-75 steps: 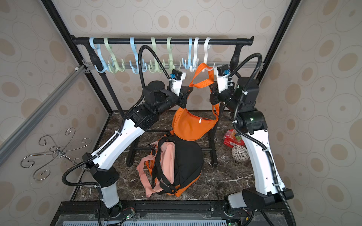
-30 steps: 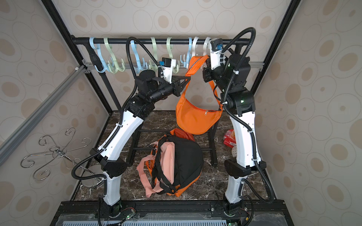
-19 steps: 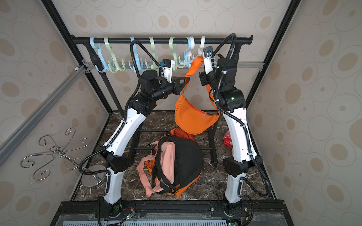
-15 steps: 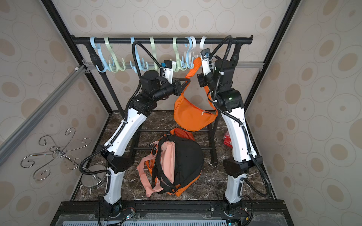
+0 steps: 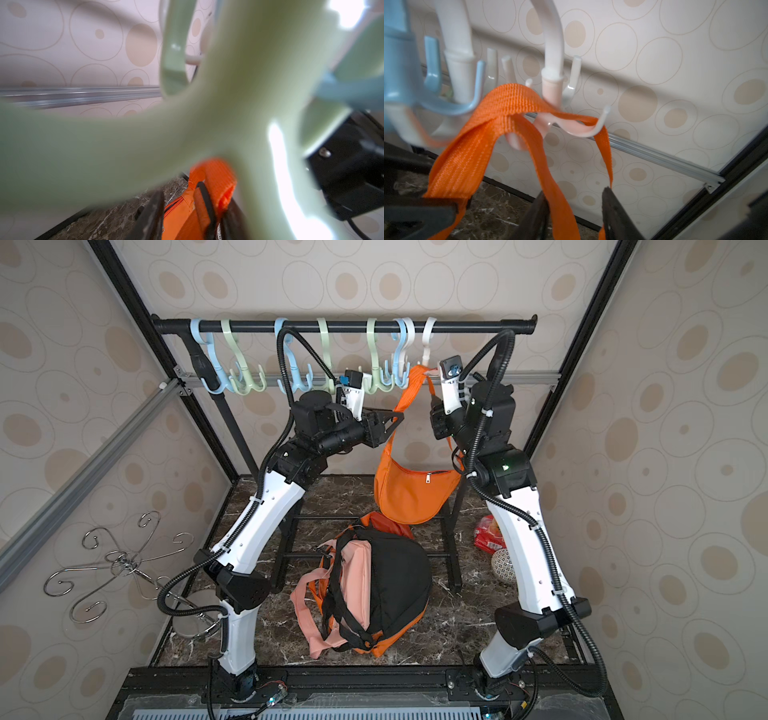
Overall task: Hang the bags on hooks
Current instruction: Hang the bag on the hook.
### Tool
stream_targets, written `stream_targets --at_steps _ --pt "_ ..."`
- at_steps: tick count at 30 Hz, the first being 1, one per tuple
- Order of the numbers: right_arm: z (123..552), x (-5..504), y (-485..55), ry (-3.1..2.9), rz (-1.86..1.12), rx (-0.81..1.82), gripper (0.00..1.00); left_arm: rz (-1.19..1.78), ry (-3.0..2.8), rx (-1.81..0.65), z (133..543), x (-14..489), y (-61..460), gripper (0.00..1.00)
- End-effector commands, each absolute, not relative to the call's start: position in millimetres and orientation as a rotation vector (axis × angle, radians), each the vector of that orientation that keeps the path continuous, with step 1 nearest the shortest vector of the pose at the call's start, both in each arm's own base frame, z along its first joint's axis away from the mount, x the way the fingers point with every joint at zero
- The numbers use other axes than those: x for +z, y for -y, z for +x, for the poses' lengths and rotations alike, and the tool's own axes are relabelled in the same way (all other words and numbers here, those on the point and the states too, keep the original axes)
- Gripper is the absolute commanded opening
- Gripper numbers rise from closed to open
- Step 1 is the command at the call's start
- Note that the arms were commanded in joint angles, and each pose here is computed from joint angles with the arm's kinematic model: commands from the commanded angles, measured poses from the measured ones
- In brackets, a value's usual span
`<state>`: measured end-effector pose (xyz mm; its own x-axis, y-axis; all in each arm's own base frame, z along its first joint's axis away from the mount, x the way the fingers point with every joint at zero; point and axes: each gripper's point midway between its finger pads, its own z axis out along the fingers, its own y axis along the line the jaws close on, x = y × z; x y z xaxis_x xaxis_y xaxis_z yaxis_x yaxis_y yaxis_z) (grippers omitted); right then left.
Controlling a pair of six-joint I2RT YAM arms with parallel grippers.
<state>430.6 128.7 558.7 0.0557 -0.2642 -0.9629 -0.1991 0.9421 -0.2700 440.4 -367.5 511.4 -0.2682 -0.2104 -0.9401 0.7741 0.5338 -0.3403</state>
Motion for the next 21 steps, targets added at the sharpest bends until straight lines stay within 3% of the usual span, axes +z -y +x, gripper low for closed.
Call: stream_targets --at_steps 1,5,15,21 --pt "411 569 -119 -1.496 -0.349 -0.055 0.56 0.512 -1.521 -1.017 428 530 357 0.57" --pt "392 565 -114 -1.488 -0.337 -0.031 0.58 0.553 -1.5 -1.042 414 530 358 0.68" --pt "341 563 -129 -1.481 -0.383 0.175 0.58 0.493 -1.426 -0.872 386 555 321 0.79" --pt "319 570 -159 -1.473 -0.466 0.391 0.6 0.396 -1.348 -0.939 387 585 292 0.8"
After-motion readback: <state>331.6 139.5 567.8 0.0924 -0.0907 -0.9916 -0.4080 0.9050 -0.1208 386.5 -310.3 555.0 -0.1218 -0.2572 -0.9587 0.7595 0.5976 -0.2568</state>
